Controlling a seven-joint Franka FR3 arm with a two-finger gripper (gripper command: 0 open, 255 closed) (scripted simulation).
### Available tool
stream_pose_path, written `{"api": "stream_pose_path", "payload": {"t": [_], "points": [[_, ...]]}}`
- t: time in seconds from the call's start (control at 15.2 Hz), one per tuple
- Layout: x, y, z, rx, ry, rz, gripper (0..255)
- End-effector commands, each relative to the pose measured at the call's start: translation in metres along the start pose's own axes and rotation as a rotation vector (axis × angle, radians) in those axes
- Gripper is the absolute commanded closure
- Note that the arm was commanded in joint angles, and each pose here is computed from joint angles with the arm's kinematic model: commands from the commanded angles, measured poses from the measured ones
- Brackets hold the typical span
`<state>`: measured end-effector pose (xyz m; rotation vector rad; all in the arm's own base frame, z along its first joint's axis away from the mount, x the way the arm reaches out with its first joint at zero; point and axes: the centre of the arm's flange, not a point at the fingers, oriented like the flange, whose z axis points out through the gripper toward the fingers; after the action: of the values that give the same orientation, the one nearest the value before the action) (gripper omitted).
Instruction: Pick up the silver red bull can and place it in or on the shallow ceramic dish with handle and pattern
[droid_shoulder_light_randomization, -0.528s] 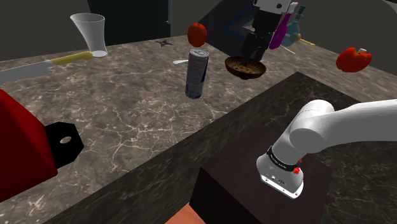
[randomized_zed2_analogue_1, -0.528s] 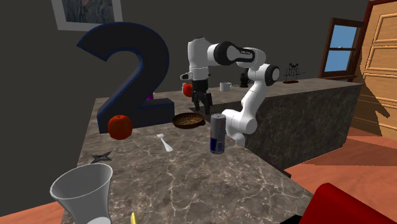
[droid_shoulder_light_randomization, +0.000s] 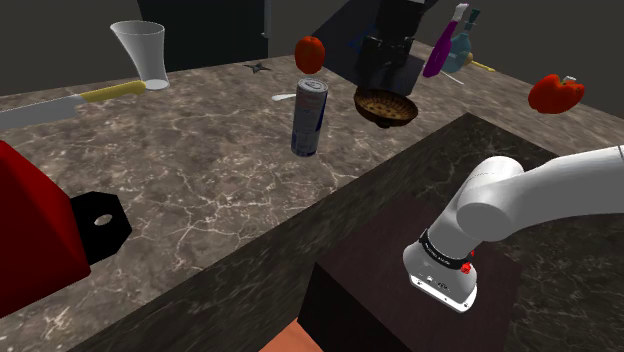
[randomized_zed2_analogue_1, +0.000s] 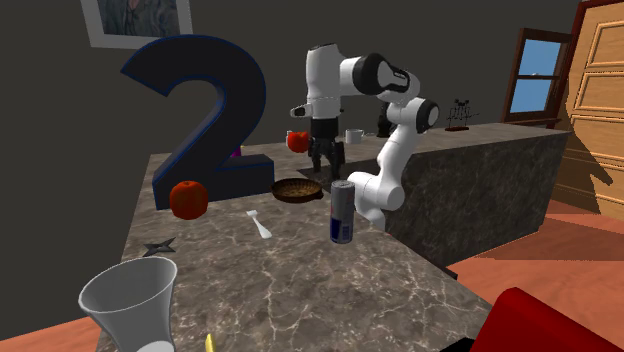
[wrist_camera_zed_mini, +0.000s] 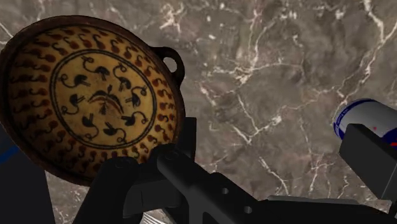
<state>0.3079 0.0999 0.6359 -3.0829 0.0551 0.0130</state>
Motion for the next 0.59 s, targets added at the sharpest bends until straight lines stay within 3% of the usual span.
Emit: {"api": "stream_pose_path", "payload": {"t": [0.0, 0.53], "points": [[0.003, -0.024, -0.009, -0.008, 0.012, 0.000, 0], [0.017, -0.128, -0.040, -0.046, 0.059, -0.004, 0]]}}
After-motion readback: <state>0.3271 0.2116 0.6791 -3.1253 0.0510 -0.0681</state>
